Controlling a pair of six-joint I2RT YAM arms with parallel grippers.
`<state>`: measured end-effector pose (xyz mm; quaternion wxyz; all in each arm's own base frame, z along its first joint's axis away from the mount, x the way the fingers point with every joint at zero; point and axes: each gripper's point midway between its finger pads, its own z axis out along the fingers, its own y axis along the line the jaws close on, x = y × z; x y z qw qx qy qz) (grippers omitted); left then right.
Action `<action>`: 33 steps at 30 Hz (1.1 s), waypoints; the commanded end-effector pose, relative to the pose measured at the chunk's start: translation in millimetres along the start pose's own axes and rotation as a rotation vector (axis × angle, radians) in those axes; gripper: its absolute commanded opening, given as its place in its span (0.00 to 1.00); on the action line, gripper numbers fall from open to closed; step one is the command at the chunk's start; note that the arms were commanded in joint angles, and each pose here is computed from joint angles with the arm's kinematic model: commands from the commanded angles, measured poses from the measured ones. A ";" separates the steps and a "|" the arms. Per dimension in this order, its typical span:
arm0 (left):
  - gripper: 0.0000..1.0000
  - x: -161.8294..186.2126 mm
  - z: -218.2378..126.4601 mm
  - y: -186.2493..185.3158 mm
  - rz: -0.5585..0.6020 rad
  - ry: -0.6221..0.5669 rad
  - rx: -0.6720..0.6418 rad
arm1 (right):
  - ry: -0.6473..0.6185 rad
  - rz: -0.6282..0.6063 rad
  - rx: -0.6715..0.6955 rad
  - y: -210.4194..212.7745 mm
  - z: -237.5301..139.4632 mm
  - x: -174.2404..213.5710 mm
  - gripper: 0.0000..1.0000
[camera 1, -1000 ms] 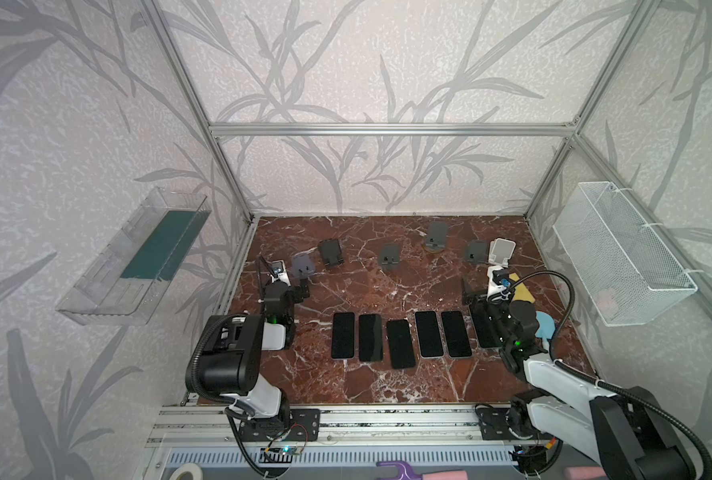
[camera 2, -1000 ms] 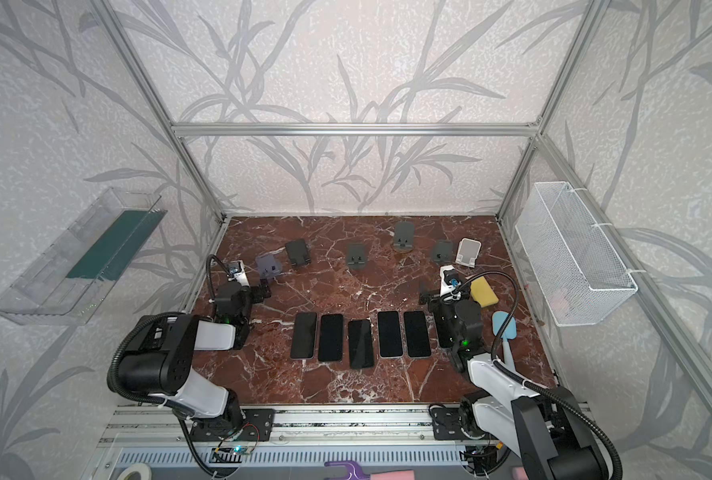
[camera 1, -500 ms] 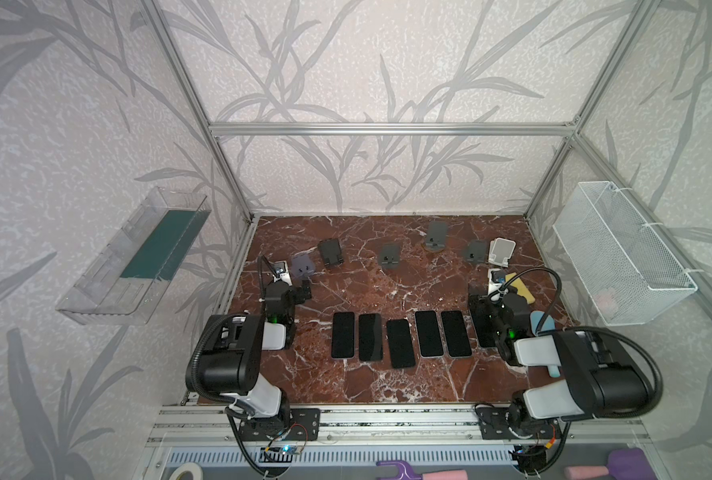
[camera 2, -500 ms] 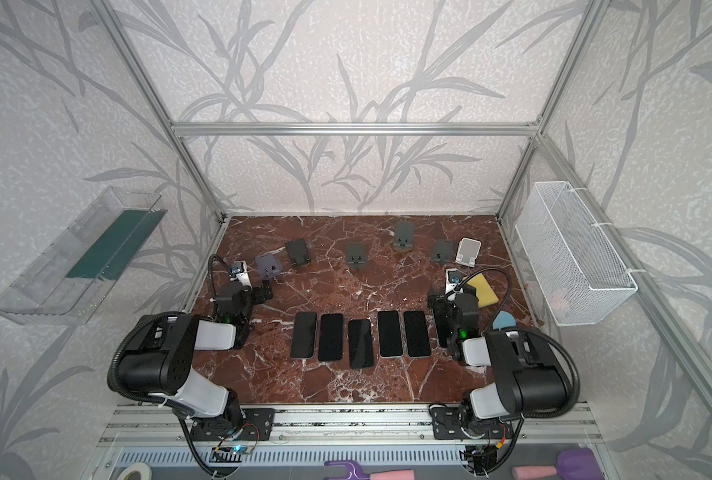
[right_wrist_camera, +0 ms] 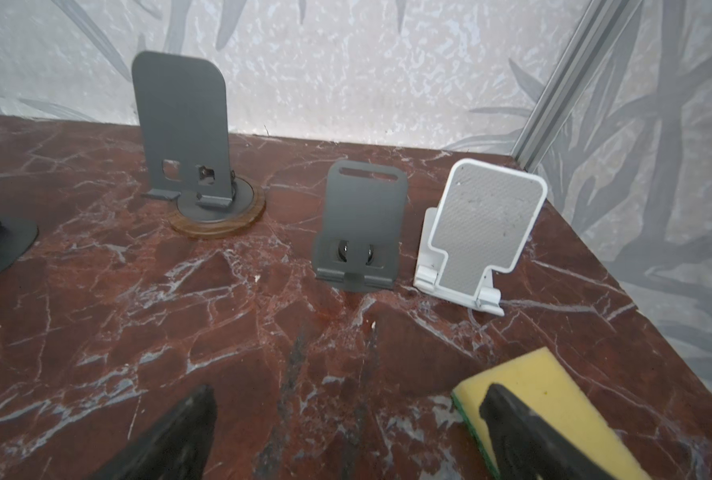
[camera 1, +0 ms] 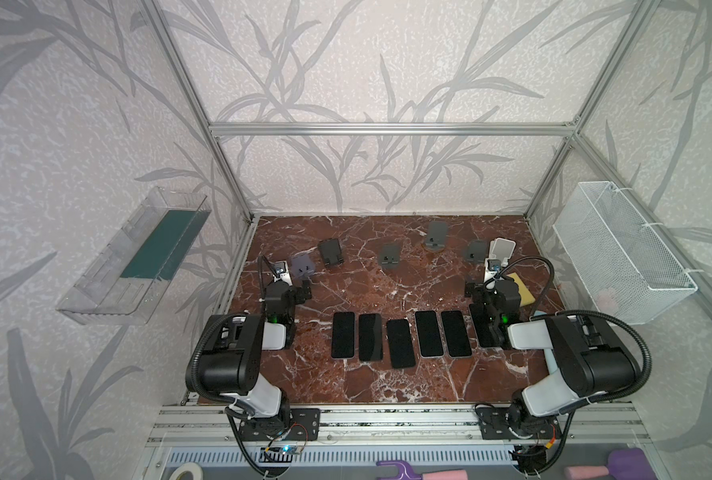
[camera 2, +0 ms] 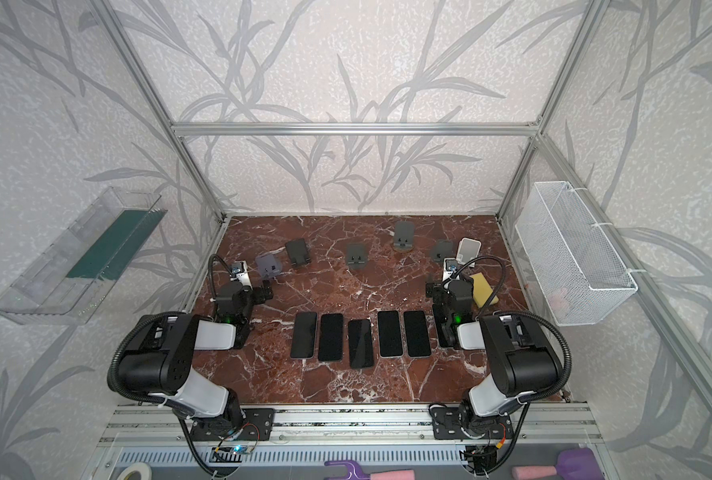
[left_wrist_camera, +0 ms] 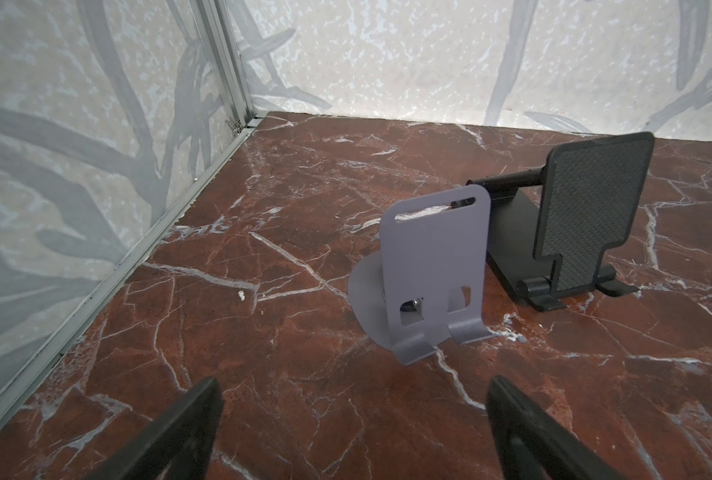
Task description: Remove the phone from the phone stand
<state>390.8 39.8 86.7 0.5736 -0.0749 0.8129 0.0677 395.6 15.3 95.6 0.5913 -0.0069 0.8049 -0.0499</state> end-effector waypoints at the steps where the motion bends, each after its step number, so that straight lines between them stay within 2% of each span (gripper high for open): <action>1: 0.99 -10.0 1.5 -2.4 0.009 -0.024 0.006 | -0.025 -0.004 0.022 -2.6 -1.9 -0.9 0.99; 3: 0.99 -10.1 1.3 -2.3 0.008 -0.025 0.006 | 0.004 -0.015 -0.001 2.0 0.5 1.6 0.99; 14: 0.99 -10.2 1.5 -2.5 0.008 -0.024 0.007 | -0.010 -0.017 0.000 1.8 0.3 0.1 0.99; 19: 0.99 -10.0 1.5 -2.4 0.008 -0.024 0.006 | -0.012 -0.067 -0.115 23.4 -0.3 -0.6 0.99; 33: 0.99 -9.9 1.3 -2.6 0.009 -0.024 0.007 | -0.009 -0.066 -0.097 21.3 0.2 -0.2 0.99</action>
